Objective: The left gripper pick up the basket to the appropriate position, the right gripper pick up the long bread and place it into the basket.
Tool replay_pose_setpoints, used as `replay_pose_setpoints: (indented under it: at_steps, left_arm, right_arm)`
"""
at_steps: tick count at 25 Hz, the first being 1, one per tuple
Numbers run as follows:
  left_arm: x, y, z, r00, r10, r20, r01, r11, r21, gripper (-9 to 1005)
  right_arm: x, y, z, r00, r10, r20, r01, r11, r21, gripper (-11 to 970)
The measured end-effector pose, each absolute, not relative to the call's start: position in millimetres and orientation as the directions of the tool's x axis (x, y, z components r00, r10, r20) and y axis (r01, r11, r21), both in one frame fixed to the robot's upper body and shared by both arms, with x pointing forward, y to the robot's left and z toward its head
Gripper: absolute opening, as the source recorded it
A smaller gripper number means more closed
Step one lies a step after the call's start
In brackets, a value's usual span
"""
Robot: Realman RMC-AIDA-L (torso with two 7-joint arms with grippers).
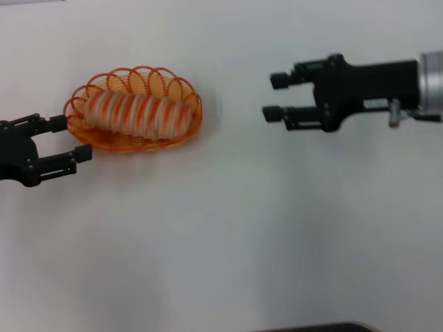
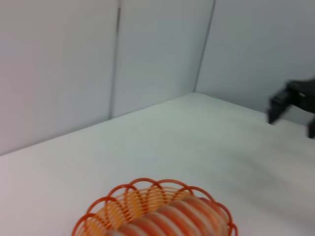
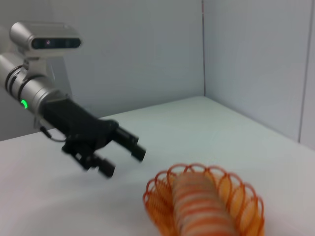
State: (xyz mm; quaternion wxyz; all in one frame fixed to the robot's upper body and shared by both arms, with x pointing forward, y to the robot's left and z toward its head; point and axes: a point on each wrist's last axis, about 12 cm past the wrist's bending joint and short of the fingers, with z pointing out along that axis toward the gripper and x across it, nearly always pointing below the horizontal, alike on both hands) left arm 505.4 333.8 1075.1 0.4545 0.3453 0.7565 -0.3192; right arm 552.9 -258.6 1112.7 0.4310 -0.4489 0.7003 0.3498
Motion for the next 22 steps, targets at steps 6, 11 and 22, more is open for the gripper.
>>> replay_pose_setpoints:
  at_steps: [6, 11, 22]
  left_arm:
    - [507.3, 341.7, 1074.9, -0.374, 0.221, -0.901, 0.780, 0.600, -0.177, 762]
    - [508.3, 342.9, 1072.3, -0.407, 0.263, -0.875, 0.782, 0.595, -0.185, 762]
    - [507.9, 344.5, 1068.6, -0.438, 0.275, -0.856, 0.767, 0.611, -0.197, 762]
  right_arm:
    - [524.8, -282.9, 1092.3, -0.278, -0.315, -0.907, -0.907, 0.396, 0.141, 615]
    - [517.3, -292.0, 1085.2, -0.292, -0.315, -0.903, -0.895, 0.423, 0.142, 615]
    - [522.6, -290.9, 1082.7, -0.297, -0.368, -0.881, -0.899, 0.420, 0.127, 614]
